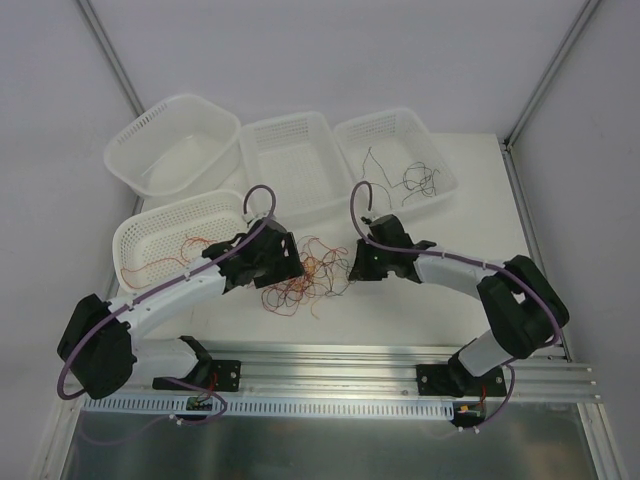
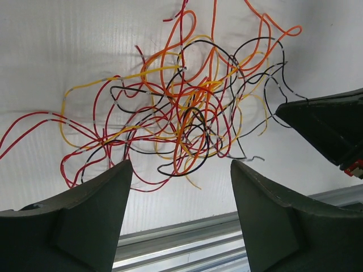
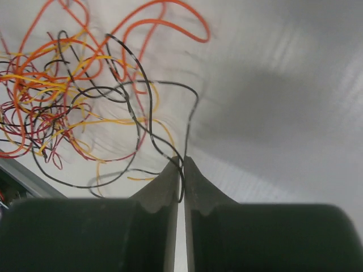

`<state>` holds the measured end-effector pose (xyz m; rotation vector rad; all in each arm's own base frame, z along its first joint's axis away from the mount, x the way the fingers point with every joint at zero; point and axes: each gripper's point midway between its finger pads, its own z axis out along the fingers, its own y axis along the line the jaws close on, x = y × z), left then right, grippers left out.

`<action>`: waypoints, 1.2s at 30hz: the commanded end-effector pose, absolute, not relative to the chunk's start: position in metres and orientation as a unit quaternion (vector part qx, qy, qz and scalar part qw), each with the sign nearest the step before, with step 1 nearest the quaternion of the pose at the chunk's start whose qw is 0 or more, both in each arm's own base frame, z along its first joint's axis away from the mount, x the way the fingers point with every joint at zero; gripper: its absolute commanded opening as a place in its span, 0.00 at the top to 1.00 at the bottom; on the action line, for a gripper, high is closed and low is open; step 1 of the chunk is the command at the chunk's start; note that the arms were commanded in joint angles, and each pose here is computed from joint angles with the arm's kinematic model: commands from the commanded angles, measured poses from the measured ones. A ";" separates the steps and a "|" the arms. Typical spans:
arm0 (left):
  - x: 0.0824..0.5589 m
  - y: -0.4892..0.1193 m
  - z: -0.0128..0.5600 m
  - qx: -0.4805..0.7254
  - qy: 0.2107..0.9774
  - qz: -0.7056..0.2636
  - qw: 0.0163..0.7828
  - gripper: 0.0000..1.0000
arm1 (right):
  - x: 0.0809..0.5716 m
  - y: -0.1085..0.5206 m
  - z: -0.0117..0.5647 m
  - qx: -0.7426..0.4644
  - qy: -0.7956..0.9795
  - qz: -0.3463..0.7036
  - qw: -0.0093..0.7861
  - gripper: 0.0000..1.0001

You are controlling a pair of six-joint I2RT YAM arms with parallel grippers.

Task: Untangle the cables

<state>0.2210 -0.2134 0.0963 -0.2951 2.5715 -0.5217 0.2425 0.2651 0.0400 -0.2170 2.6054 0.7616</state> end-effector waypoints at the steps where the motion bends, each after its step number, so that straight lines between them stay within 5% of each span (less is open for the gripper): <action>1: 0.221 -0.218 0.109 -0.111 0.937 -0.208 0.259 0.29 | 0.248 0.241 0.039 -0.052 0.942 0.256 0.212 0.92; 3: 0.219 -0.218 0.111 -0.107 0.938 -0.208 0.255 0.28 | 0.251 0.221 0.037 -0.039 0.949 0.227 0.216 0.99; 10: 0.236 -0.223 0.133 0.014 0.939 -0.183 0.291 0.28 | 0.246 0.167 0.050 -0.046 0.959 0.166 0.224 0.99; 25: 0.298 -0.272 0.101 0.385 0.874 -0.111 0.274 0.30 | 0.243 0.167 0.071 -0.094 0.948 0.182 0.243 0.99; 32: 0.305 -0.289 0.079 0.438 0.852 -0.124 0.260 0.45 | 0.243 0.170 0.077 -0.086 0.946 0.191 0.249 0.99; 36: 0.307 -0.295 0.067 0.439 0.853 -0.129 0.250 0.66 | 0.243 0.170 0.077 -0.077 0.946 0.194 0.249 0.99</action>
